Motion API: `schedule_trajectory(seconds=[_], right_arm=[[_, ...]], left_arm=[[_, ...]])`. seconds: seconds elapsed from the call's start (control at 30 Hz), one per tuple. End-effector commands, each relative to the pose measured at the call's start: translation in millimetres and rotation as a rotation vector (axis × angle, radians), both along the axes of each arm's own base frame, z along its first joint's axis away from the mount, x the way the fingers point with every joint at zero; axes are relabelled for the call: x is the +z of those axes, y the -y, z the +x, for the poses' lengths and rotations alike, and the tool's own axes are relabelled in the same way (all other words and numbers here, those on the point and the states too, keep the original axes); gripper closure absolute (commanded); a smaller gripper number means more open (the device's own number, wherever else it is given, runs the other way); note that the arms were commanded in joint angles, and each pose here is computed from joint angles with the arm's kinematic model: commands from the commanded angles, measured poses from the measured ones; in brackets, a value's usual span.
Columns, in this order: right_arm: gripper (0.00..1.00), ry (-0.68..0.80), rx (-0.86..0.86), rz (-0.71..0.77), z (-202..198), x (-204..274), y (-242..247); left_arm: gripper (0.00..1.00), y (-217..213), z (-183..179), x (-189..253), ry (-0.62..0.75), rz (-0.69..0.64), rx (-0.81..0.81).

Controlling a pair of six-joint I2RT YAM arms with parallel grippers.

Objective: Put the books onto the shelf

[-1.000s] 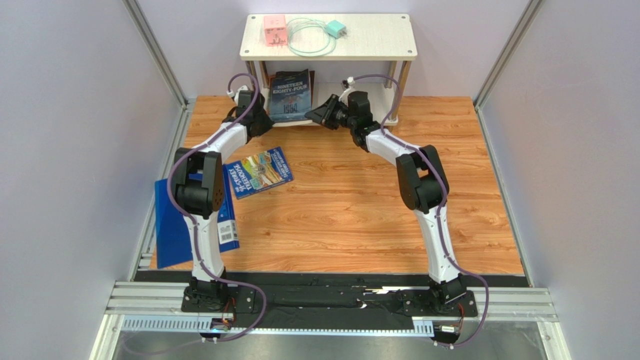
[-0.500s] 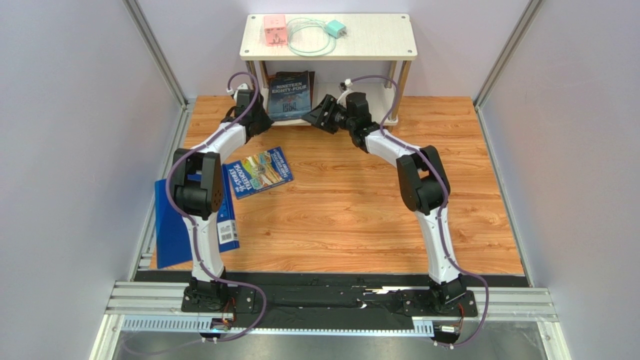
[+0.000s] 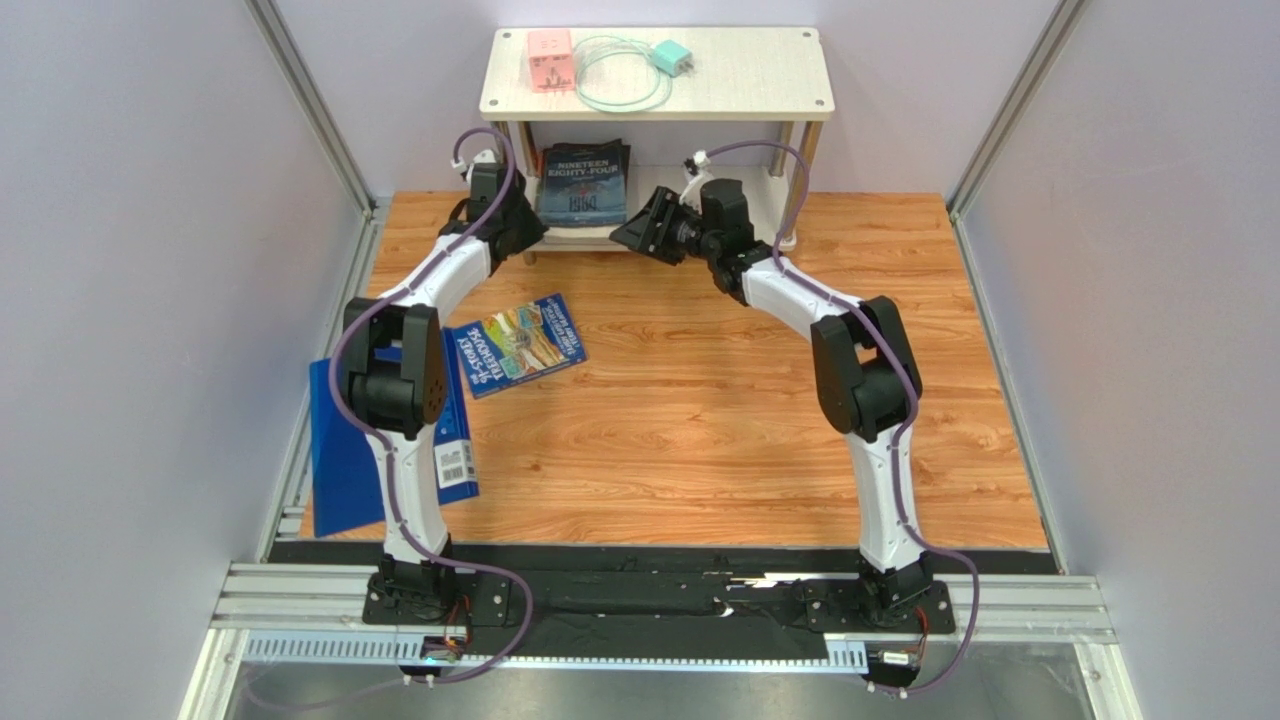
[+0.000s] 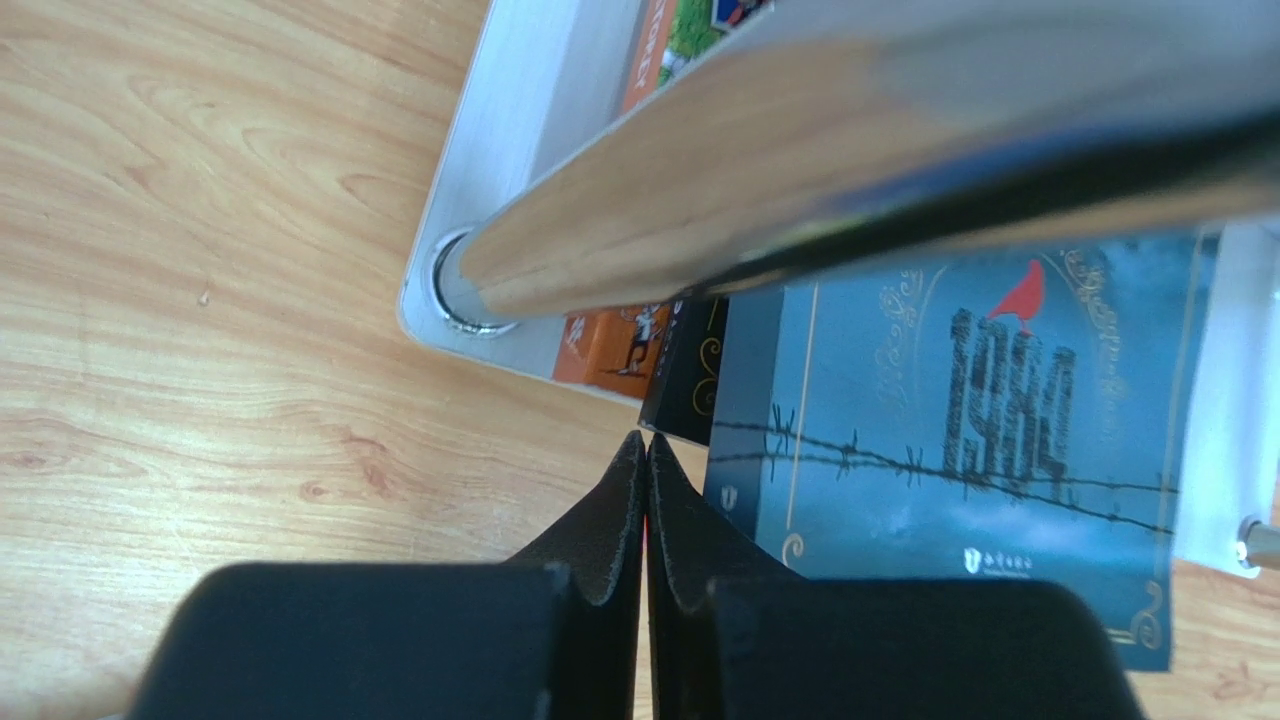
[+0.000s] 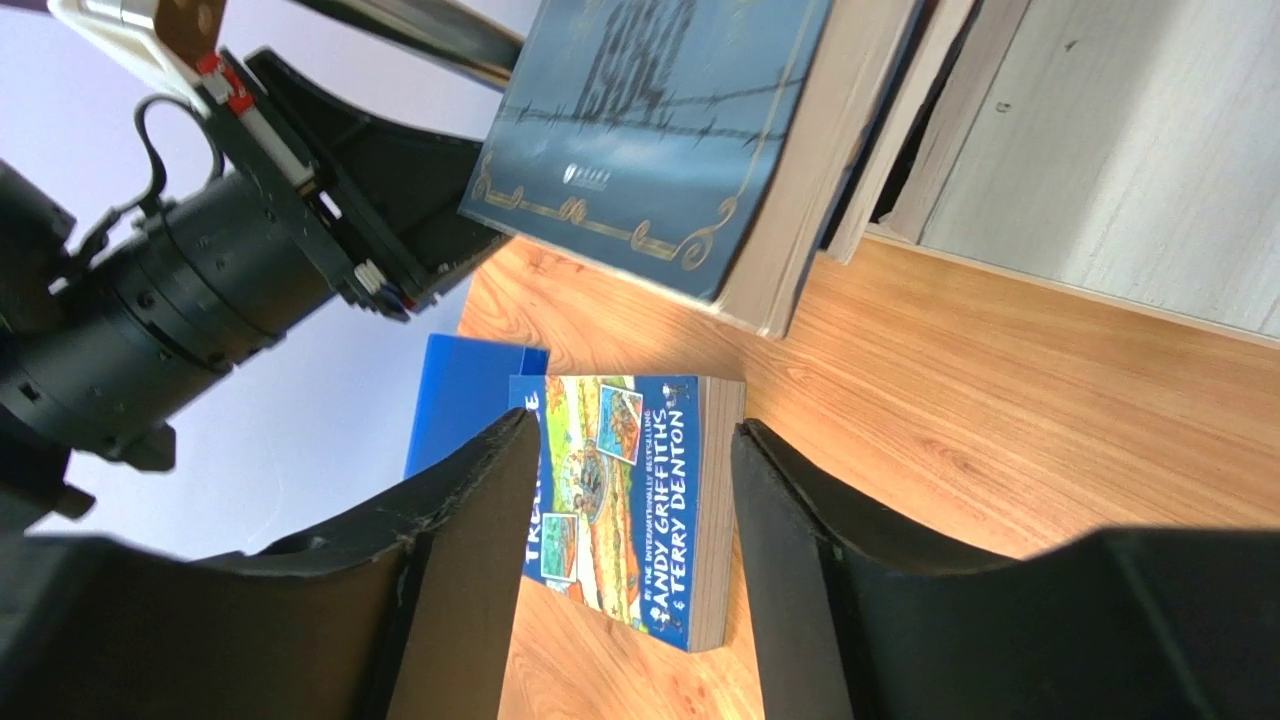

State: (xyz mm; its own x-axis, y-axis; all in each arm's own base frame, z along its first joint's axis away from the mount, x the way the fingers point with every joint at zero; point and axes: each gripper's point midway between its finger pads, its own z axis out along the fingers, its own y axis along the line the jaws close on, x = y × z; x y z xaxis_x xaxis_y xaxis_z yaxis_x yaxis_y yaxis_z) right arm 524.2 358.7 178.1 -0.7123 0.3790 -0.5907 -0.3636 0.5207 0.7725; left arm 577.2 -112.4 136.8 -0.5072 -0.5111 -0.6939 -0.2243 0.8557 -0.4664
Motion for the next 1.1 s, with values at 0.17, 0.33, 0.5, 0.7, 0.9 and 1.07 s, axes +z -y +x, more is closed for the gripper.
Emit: schedule_trajectory(seconds=[0.17, 0.33, 0.5, 0.7, 0.9, 1.07], right_arm=[[0.48, 0.099, 0.061, -0.035, -19, 32, 0], [0.48, 0.089, 0.062, -0.043, -18, 26, 0], [0.49, 0.092, 0.039, -0.046, -12, 23, 1], [0.52, 0.086, 0.037, -0.033, -7, 25, -2], [0.53, 0.085, 0.035, -0.04, -9, 23, -1], [0.54, 0.081, 0.035, -0.04, -7, 23, 0]], left_arm=[[1.0, 6, 26, 36, 0.063, -0.017, -0.017], [1.0, 8, 23, 36, 0.047, -0.019, -0.033], [1.0, 9, 7, 37, 0.045, -0.027, -0.049], [1.0, 22, -8, 32, 0.051, -0.067, -0.117], [1.0, 46, -14, 31, 0.061, -0.018, -0.171], [1.0, 65, -19, 32, 0.061, -0.018, -0.215]])
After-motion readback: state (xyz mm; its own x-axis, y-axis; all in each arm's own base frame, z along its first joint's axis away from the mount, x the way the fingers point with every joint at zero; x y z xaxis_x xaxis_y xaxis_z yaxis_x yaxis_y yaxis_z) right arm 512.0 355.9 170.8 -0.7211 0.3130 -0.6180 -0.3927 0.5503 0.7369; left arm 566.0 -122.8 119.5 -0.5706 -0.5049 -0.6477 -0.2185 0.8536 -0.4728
